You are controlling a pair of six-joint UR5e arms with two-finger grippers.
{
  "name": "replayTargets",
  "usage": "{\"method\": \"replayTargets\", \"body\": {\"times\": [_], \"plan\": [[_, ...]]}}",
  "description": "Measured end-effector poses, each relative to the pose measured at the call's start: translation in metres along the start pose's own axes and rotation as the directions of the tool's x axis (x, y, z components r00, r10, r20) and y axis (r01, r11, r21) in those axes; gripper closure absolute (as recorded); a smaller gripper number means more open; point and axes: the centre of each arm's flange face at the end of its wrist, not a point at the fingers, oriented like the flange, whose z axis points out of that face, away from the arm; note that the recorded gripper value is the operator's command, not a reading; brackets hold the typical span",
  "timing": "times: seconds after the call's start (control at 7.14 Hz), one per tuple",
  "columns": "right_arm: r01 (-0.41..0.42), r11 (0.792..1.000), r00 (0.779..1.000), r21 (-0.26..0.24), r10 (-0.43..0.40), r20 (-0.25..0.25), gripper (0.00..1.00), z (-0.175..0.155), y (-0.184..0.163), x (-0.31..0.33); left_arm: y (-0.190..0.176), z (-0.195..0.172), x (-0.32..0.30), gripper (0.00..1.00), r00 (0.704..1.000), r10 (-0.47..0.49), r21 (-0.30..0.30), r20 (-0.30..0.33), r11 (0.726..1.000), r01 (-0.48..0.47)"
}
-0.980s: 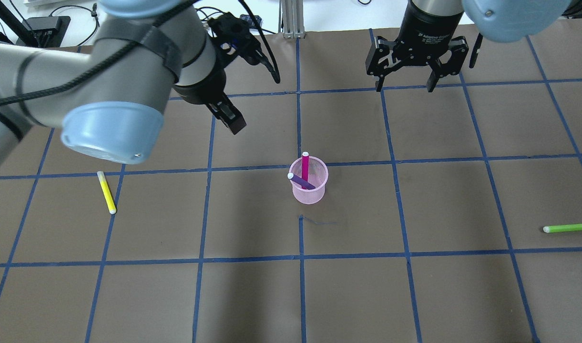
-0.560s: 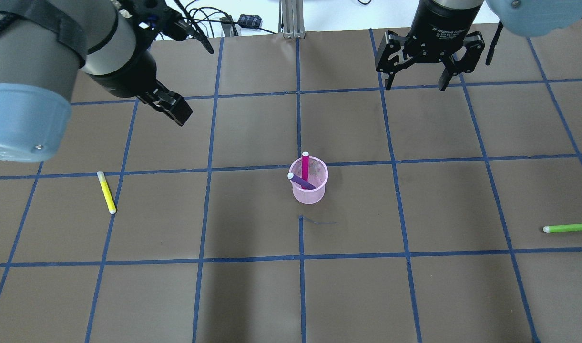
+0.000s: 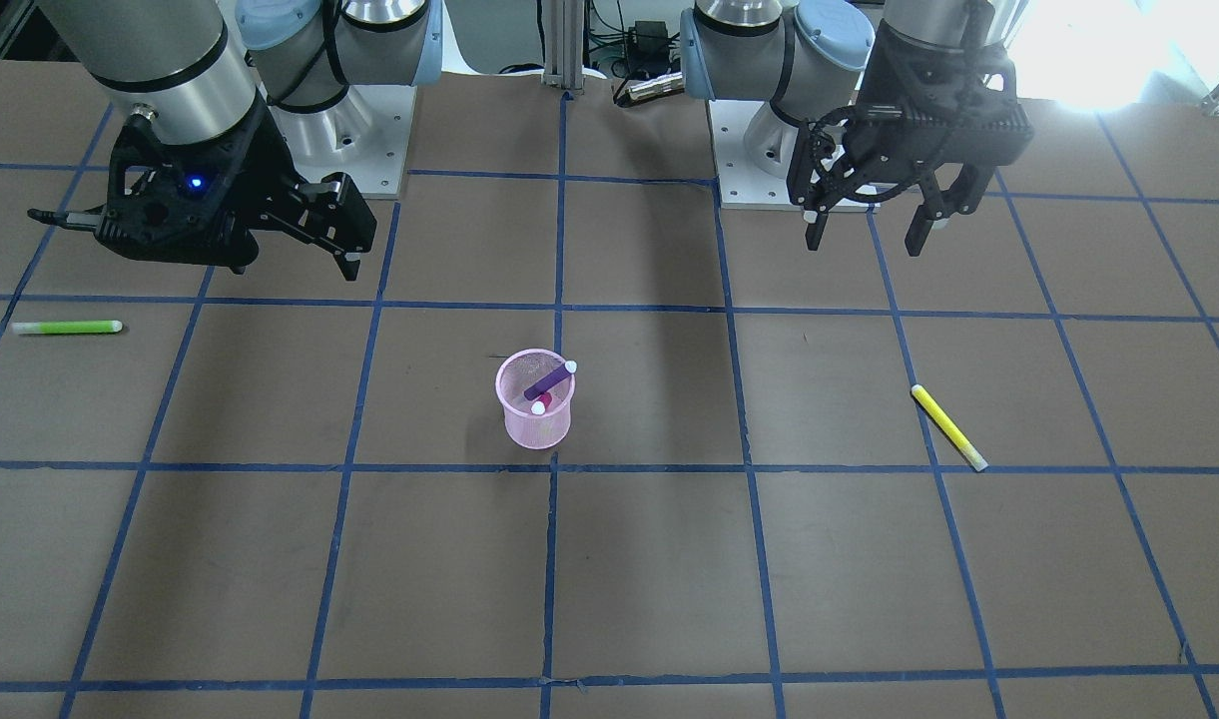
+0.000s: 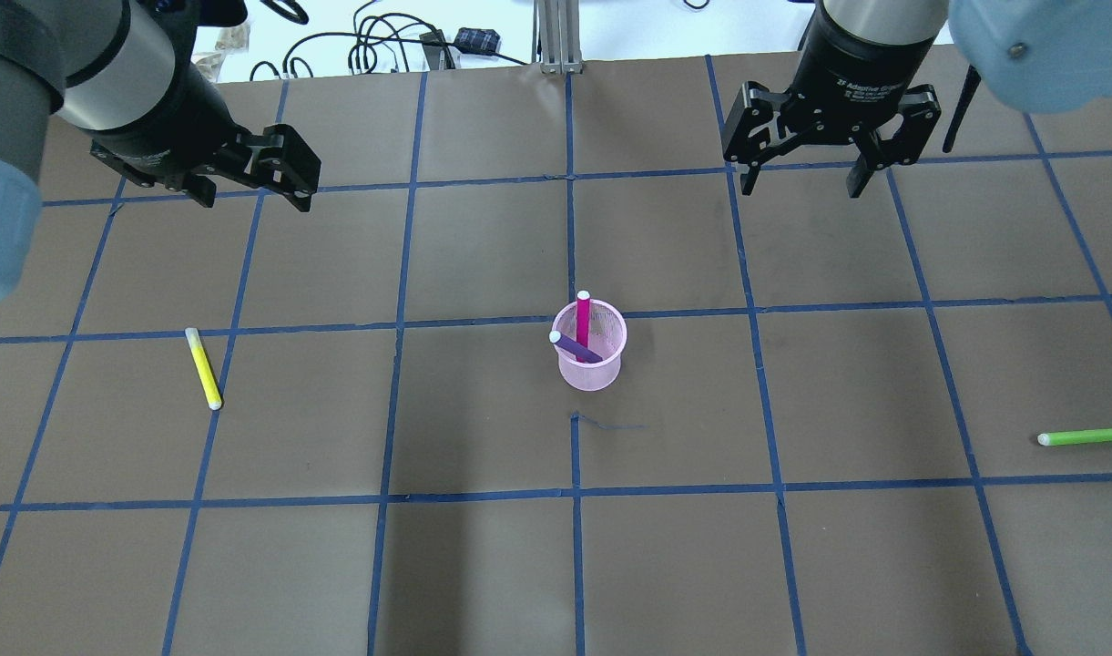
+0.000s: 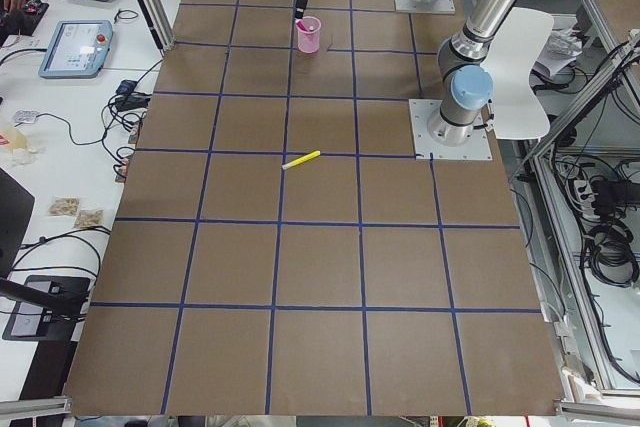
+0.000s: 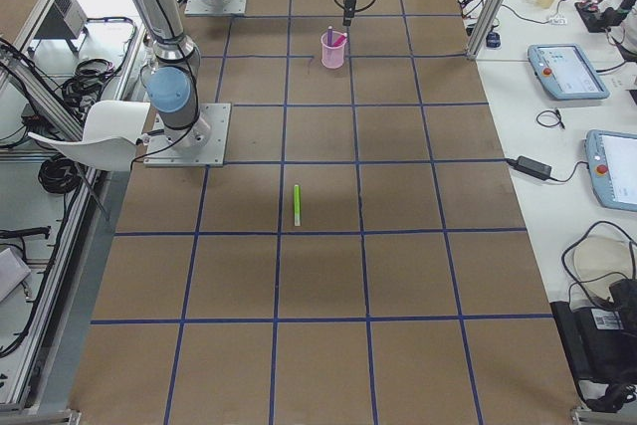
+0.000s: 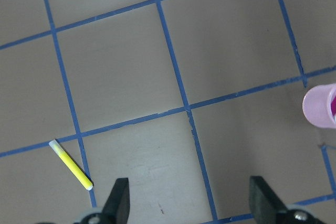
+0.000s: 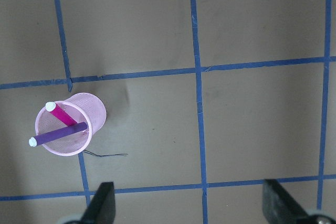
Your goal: Insert purple and pink pens into pink cup
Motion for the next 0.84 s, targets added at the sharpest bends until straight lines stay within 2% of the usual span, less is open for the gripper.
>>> {"method": "replayTargets", "body": {"times": [0.42,0.7,0.84], "plan": [[-0.001,1.0,1.0,0.007,0.001,0.001,0.0,-0.004,0.001,0.0,-0.012,0.002,0.005,0.0,0.981,-0.189,-0.009,-0.049,0.982,0.189],[-0.002,1.0,1.0,0.009,0.002,0.002,0.0,-0.004,0.001,0.0,-0.014,0.003,0.004,0.0,0.977,-0.207,-0.011,-0.053,0.978,0.207],[0.001,1.0,1.0,0.009,-0.001,0.001,0.0,-0.004,0.001,0.001,-0.014,0.003,0.003,0.0,0.982,-0.18,-0.012,-0.051,0.984,0.18]]}}
